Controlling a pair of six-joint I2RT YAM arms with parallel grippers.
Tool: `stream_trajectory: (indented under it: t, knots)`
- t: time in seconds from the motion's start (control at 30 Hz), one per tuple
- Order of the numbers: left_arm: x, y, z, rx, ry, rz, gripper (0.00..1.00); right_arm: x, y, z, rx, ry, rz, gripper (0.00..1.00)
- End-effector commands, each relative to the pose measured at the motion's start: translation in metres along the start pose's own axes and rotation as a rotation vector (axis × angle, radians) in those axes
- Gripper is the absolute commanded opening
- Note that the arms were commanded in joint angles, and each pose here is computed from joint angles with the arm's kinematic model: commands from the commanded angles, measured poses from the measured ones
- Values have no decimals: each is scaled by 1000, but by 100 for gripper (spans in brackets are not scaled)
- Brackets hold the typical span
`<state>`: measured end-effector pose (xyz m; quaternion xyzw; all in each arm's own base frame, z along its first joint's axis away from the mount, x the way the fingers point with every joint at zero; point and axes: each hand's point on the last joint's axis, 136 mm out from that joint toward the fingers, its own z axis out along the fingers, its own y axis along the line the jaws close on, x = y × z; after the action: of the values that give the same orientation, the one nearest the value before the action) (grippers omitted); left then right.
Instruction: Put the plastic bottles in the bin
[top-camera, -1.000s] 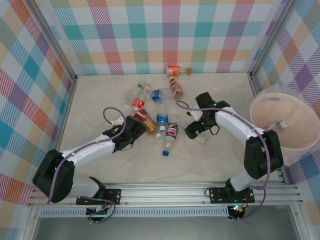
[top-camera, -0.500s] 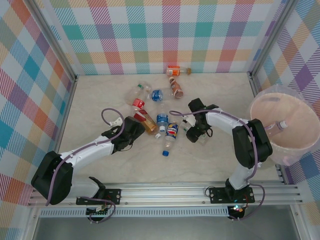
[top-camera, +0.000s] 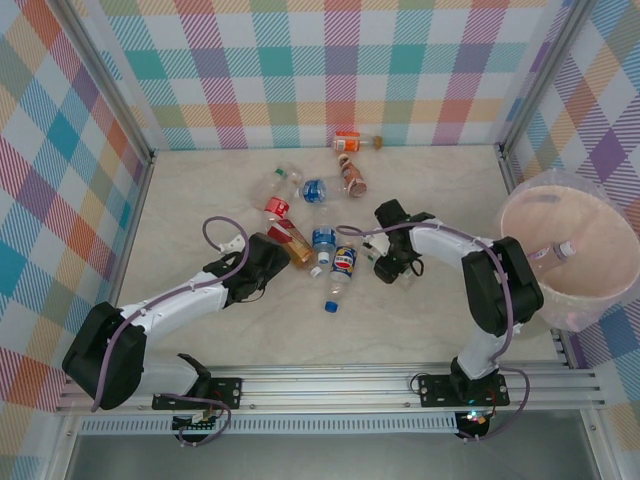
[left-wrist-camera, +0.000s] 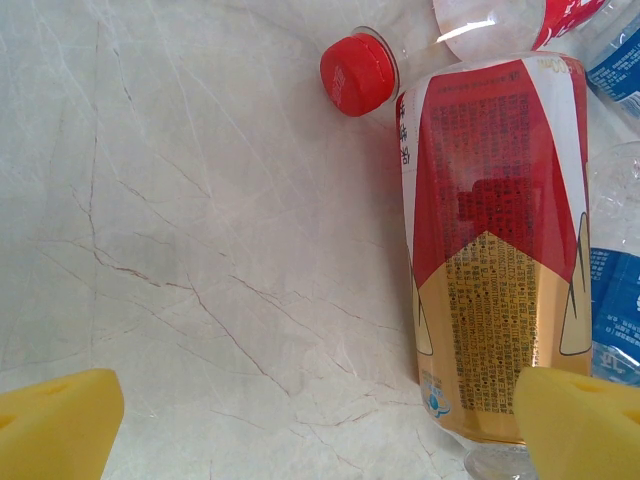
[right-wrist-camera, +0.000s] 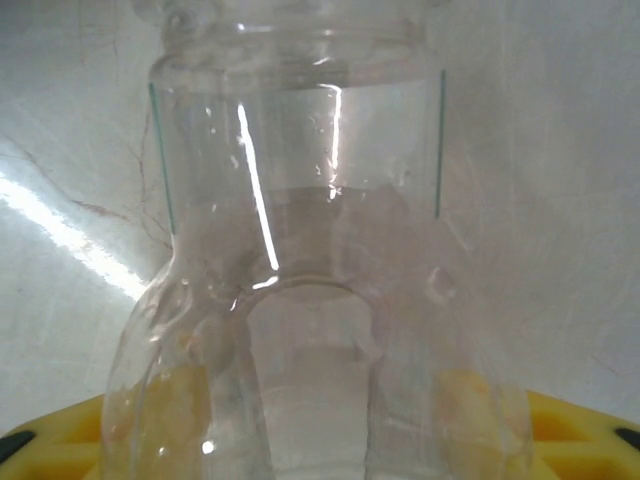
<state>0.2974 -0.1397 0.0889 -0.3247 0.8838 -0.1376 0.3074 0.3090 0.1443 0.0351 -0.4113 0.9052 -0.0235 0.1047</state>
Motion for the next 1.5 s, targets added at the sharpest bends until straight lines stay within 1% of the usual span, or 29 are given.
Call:
stream_trajectory:
  t: [0.0, 0.1, 0.17, 0.2, 0.23, 0.43, 0.57, 0.63, 0.77, 0.8, 0.9, 1.07, 1.2, 1.3, 1.47]
  knots:
    - [-5, 8, 0, -23, -19, -20, 100, -15, -3, -27, 29, -125, 3, 51]
    - [-6, 7, -2, -23, -21, -12, 100, -16, -12, -45, 68, -172, 29, 48]
    - [-7, 6, -3, -16, -20, -8, 100, -18, -16, -60, 76, -209, 57, 47]
    - [-7, 4, -3, -12, -21, -7, 100, -20, -18, -71, 70, -237, 81, 49]
    - [-7, 3, -4, -8, -19, -6, 100, -22, -22, -82, 79, -269, 107, 50]
    - [-9, -16, -12, 64, 7, -19, 100, -37, -39, -151, 160, -494, 206, 45]
    - [-16, -33, -21, 113, 3, -15, 100, -41, -43, -197, 143, -643, 277, 42]
    - [-19, -38, -25, 130, -1, -15, 100, -42, -45, -221, 150, -738, 302, 40]
    - [-22, -41, -30, 147, -11, -20, 100, -38, -57, -259, 172, -861, 400, 38]
    - [-23, -40, -30, 145, -15, -20, 100, -35, -62, -270, 166, -894, 457, 38]
    - [-23, -37, -30, 138, -17, -20, 100, -29, -68, -296, 146, -972, 519, 38]
    - [-21, -35, -27, 131, -16, -23, 100, -14, -87, -331, 90, -1044, 644, 38]
    - [-20, -34, -25, 124, -12, -21, 100, -9, -97, -362, 50, -1110, 664, 38]
    - [-19, -32, -24, 118, -9, -22, 100, 0, -107, -379, 86, -1126, 686, 39]
    - [-17, -29, -22, 109, -6, -25, 100, 34, -126, -399, 172, -1113, 788, 39]
